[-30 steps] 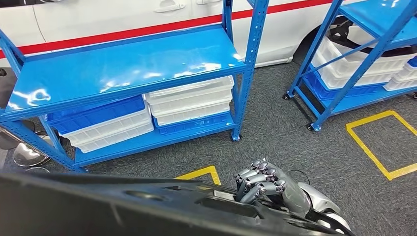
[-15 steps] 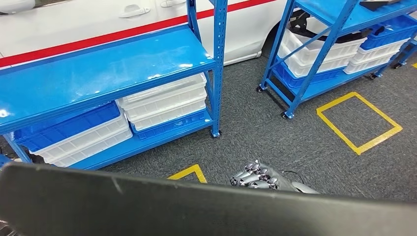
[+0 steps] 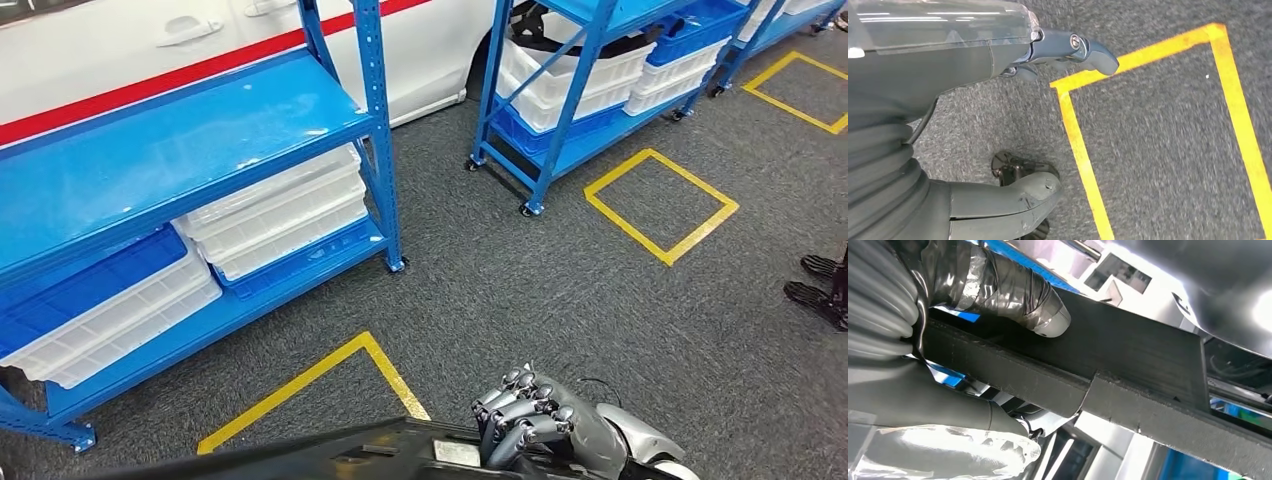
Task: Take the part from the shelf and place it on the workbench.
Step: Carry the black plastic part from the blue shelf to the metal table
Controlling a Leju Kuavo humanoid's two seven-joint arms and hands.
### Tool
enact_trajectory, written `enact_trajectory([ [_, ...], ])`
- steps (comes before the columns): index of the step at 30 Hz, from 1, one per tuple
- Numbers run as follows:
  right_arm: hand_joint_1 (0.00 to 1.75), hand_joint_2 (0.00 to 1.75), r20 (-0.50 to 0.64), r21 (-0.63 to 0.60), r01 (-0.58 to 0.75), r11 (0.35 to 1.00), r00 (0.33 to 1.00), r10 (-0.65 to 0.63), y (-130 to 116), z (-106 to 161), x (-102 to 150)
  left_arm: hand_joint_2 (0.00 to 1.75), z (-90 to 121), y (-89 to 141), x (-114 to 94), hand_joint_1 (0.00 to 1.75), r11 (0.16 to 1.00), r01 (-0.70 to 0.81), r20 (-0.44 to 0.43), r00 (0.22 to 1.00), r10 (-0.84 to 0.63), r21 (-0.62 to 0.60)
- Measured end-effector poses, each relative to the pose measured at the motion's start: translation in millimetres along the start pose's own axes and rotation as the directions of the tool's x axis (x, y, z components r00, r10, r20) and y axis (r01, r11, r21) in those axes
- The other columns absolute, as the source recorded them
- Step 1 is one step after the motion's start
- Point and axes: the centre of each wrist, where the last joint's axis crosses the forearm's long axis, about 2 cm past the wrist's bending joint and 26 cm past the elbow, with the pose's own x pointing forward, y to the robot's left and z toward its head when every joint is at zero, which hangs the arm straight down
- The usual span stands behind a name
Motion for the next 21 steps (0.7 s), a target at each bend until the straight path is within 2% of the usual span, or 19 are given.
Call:
enact_trajectory([
  [21,1.75,1.75,-0.027,-0.011,0.021,1.0,0.999,-0.022,3,13,6,1.75,-1,5,1,0.0,1.0,0.015,-0.022,1.0,-0.015,0.014],
])
